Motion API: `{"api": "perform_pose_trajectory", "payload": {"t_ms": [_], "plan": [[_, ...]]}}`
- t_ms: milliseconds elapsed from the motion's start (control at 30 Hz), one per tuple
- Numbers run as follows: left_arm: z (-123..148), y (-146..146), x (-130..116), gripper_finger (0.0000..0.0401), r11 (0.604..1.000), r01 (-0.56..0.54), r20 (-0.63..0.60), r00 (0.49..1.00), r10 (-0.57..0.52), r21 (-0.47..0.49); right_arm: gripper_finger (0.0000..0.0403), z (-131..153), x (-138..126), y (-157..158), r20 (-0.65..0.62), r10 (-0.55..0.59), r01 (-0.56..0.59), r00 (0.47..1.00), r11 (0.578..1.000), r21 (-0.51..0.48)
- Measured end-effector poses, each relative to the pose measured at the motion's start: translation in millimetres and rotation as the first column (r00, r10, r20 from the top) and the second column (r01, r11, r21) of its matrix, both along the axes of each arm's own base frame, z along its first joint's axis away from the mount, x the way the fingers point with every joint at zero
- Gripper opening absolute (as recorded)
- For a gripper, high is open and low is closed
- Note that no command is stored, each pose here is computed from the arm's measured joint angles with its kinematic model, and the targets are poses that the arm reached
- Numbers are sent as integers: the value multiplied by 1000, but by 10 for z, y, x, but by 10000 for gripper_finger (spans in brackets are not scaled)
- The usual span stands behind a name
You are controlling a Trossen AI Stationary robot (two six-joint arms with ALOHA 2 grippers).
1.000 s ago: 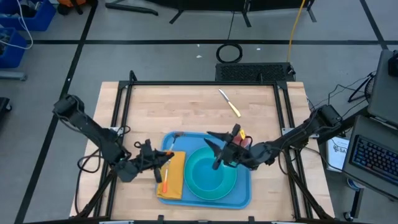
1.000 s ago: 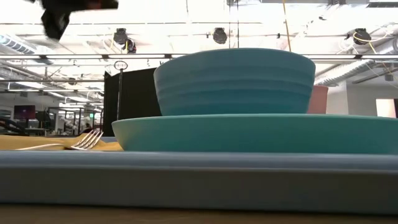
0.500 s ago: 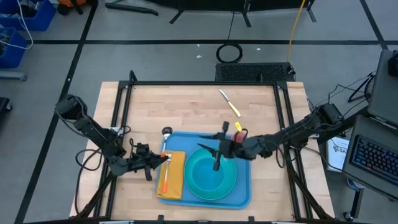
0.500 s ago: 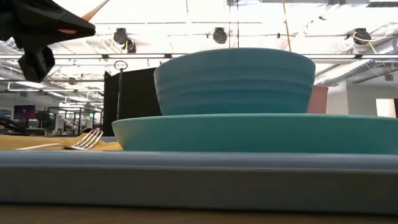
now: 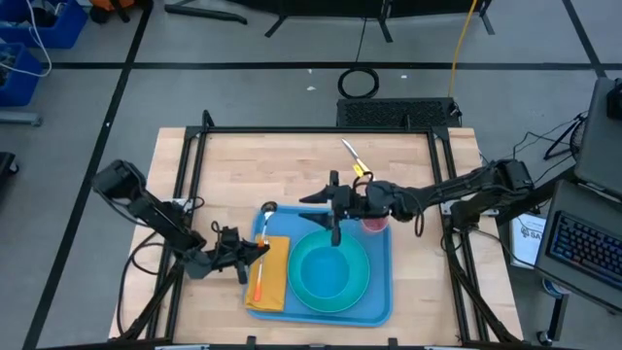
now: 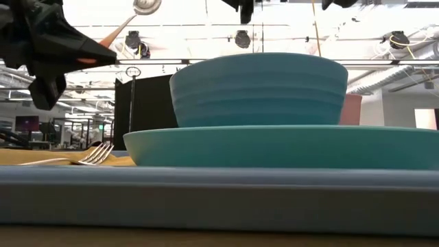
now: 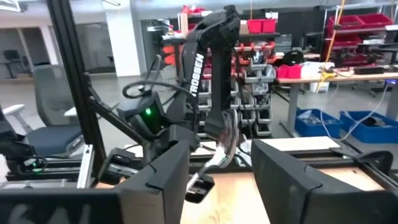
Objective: Set up tray
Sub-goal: Put the orange spoon on the blue tray to the right of the orange fork
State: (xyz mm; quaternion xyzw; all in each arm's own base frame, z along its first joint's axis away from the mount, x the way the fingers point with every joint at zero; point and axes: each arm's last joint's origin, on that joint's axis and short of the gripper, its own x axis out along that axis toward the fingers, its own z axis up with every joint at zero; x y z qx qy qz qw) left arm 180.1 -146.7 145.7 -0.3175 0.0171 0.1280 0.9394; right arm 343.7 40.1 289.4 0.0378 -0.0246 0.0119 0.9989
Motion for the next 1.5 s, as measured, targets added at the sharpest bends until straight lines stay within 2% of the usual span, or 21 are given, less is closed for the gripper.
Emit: {"api": "perform_pose_trajectory", "payload": {"t_ms": [167, 567, 1000, 1267, 1500], "plan": [[-19, 26, 103, 5, 999, 41, -1, 999, -41, 2, 187, -107, 64, 8, -24, 12, -12, 1000, 1000, -4], [-9, 1, 286, 6, 995, 96, -13, 995, -96, 6, 208, -186, 122, 25, -19, 46, -45, 999, 998, 37], [31, 12, 361, 6, 989, 145, -11, 989, -145, 8, 203, -186, 126, -2, -19, 46, -45, 999, 997, 64], [31, 19, 366, 7, 990, 143, -11, 990, -143, 9, 179, -178, 128, -24, -11, 43, -42, 999, 997, 65], [30, 54, 398, 6, 987, 159, -14, 987, -159, 1, 169, -287, 252, -29, -31, 64, -61, 997, 994, 95]]}}
